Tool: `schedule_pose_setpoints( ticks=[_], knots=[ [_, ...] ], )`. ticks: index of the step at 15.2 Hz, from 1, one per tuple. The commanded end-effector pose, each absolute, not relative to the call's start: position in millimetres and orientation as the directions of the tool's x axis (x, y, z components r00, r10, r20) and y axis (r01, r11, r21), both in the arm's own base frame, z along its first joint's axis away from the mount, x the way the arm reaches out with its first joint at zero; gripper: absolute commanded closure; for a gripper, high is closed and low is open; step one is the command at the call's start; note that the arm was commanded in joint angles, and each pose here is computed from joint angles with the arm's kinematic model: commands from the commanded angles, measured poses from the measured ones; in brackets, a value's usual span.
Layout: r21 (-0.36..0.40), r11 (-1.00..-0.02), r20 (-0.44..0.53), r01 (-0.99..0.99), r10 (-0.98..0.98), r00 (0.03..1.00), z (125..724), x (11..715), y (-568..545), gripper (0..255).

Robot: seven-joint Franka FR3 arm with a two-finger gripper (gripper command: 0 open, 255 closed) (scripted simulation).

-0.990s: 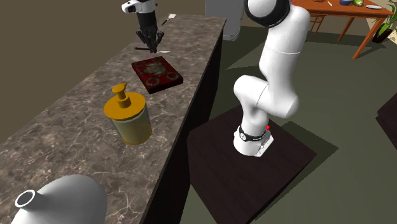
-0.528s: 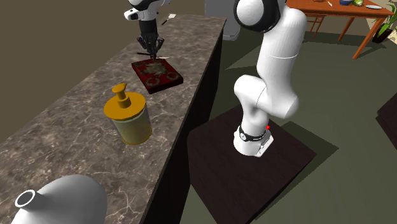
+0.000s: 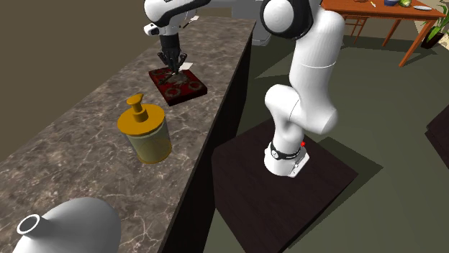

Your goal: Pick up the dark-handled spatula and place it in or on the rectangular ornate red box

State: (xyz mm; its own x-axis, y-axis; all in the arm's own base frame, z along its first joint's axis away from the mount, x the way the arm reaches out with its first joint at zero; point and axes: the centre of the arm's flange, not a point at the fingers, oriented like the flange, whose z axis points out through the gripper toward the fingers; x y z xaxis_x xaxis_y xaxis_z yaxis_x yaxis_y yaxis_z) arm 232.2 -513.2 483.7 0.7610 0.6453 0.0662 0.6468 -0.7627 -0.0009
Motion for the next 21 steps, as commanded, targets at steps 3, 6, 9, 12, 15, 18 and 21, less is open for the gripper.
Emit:
schedule_pose_setpoints(
  ticks=[3,6,9,12,15,18,21],
  knots=[
    [-0.001,-0.763,0.066,0.647,0.645,0.761,473.8,232.7,-514.0,255],
    [0.000,-0.763,0.066,0.647,0.645,0.761,473.9,232.8,-514.0,255],
    [-0.001,-0.763,0.066,0.647,0.645,0.761,473.9,232.8,-514.0,255],
    [-0.001,-0.763,0.066,0.647,0.645,0.761,473.9,232.8,-514.0,0],
    [-0.001,-0.763,0.066,0.647,0.645,0.761,473.9,232.8,-514.0,0],
    [-0.001,-0.763,0.066,0.647,0.645,0.761,513.4,230.8,-515.7,0],
    [-0.001,-0.763,0.066,0.647,0.645,0.761,523.8,230.3,-516.1,0]
  ],
)
